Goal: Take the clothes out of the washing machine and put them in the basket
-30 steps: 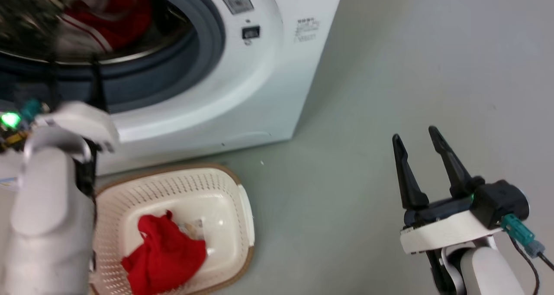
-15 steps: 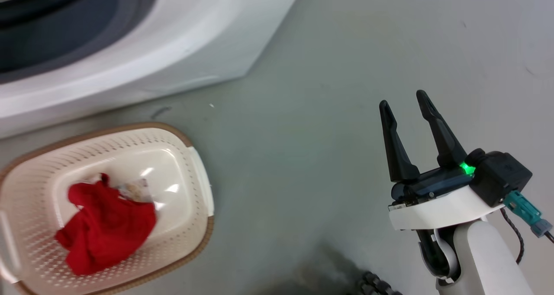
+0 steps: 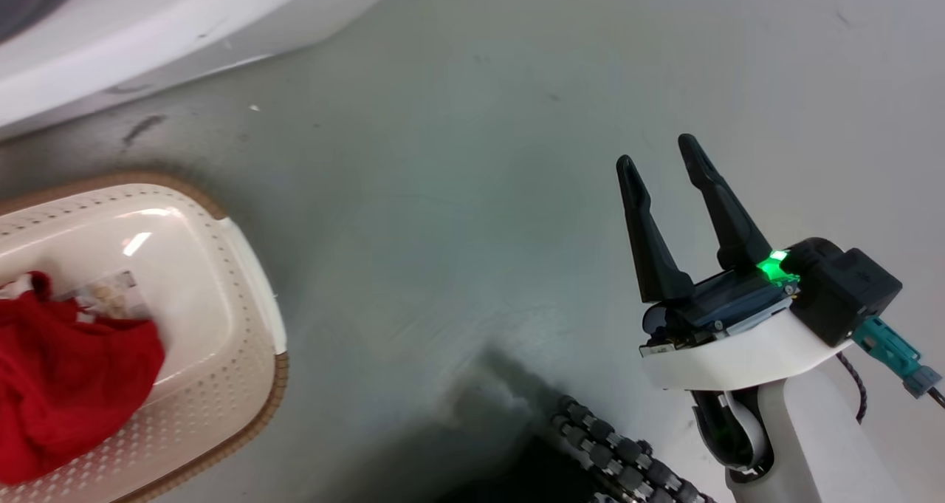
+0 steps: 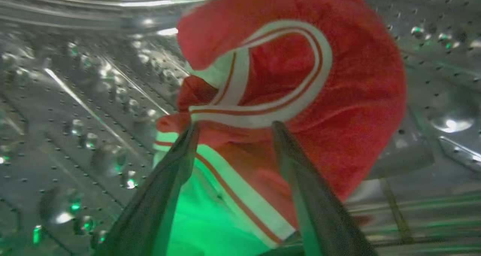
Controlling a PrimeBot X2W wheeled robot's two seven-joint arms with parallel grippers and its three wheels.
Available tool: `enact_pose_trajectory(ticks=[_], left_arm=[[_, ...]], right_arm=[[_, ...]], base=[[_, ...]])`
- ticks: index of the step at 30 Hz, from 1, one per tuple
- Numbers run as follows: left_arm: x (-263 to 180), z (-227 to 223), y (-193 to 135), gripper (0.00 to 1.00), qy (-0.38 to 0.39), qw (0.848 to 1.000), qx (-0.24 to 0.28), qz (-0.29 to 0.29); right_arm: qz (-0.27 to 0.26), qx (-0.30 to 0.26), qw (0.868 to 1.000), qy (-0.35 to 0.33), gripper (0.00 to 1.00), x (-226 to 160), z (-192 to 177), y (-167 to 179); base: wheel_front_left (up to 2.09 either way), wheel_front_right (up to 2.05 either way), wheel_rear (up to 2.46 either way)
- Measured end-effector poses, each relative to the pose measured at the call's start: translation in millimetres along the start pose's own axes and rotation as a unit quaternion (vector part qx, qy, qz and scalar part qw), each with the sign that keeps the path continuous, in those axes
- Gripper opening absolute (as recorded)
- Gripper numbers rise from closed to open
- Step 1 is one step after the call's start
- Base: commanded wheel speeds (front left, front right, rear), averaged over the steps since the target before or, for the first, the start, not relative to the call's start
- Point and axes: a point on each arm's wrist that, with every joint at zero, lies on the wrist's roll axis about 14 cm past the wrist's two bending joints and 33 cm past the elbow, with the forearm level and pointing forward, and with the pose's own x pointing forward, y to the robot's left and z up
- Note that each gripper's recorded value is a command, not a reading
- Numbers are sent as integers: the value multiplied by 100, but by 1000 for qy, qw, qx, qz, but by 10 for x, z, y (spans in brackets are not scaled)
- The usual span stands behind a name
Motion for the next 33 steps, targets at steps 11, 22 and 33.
enact_pose_trajectory(ticks=[11, 22, 33], left_arm=[[120, -307, -38, 0, 79, 997, -16, -5], [-68, 240, 142, 0, -103, 992, -48, 49], [-553, 646, 112, 0, -246, 965, -87, 38]], right_arm=[[-12, -4, 1000, 16, 100, 2, -112, -72], [-13, -2, 1000, 4, 100, -17, -7, -87], [-16, -11, 999, -44, 100, -80, 343, -126]], base=[[0, 0, 0], [0, 0, 0], [0, 0, 0]])
